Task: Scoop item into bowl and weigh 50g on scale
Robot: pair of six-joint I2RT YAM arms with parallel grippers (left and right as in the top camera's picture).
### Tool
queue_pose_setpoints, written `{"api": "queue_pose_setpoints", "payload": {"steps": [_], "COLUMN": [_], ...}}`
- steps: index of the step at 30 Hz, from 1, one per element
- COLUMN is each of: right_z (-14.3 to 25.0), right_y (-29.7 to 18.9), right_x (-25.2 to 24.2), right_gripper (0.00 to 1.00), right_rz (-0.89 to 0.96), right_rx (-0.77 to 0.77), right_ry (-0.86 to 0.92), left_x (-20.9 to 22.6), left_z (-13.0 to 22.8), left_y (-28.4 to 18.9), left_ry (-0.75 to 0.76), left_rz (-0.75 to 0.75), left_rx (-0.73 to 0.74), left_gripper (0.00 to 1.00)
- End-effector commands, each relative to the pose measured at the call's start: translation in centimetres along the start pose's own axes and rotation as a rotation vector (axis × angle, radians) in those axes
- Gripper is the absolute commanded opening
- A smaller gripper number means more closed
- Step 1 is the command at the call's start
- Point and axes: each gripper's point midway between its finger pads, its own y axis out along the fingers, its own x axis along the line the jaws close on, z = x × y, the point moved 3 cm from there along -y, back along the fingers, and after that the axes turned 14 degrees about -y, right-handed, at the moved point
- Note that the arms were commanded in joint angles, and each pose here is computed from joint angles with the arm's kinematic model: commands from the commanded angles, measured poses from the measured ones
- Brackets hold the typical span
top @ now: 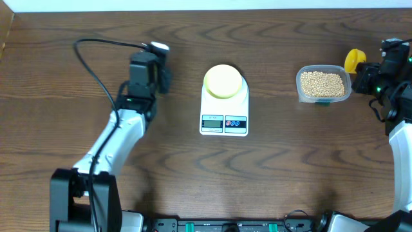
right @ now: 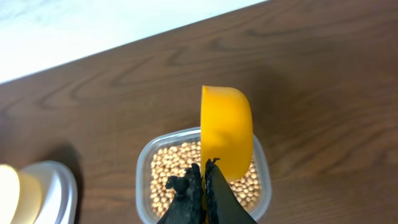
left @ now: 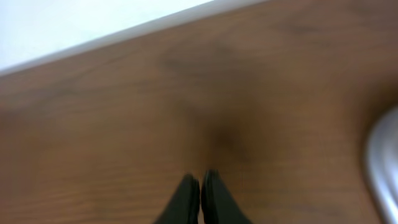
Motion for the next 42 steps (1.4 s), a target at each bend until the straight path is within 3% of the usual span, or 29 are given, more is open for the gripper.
{"api": "queue_pose_setpoints", "payload": {"steps": [1,4,7,13,16,22,29,36,39,42], "right_z": [-0.4,-0.4,-0.4,-1.3,-1.5,-1.8,0.5,2.5,2.7,3.3], "right_y": [-0.4,-0.4,-0.6,-1.0,-0.9,-0.9,-1.2,-1.4,-1.6,-1.7], "right_x": [-1.3,-1.6,-2.3,-3.1,-2.4,-0.5,0.6,0.9,1.4,1.6], "right_gripper": [0.01,0.01,0.01,0.01,0.01,0.01,0.01,0.01,0.01,0.01], "right_rz": [0.085,0.090,0.105,0.094,0.046,-0.079,-0.116,-0.120,-0.154,-0.159], "right_rx": [-0.007,-0.012,-0.027,-0.085,-0.083,-0.085,0.014,0.102,0.111,0.138], "right_ry": [0.136,0.229,0.369,0.457,0.444,0.250,0.083,0.069,0.080,0.092], "left_x": [3.2,2.4,2.5,3.2,3.2,1.4,-5.2,-13.7,-16.2,-18.1], "left_z": [-1.4,-2.7,-3.0,-3.0,-3.0,-2.7,-0.6,3.7,4.1,4.5], "left_y": [1.1,1.2,1.2,1.2,1.2,1.1,-0.4,-6.3,-10.1,-12.7], "left_ry": [-0.151,-0.171,-0.194,-0.264,-0.263,-0.251,-0.160,0.014,-0.067,-0.050], "left_rz": [-0.090,-0.017,-0.020,-0.050,-0.049,0.014,0.156,0.321,0.391,0.454], "left_rx": [-0.074,-0.132,-0.149,-0.154,-0.150,-0.131,-0.032,0.133,0.162,0.166], "left_gripper": [0.07,0.08,0.08,0.07,0.08,0.08,0.07,0.07,0.07,0.07]}}
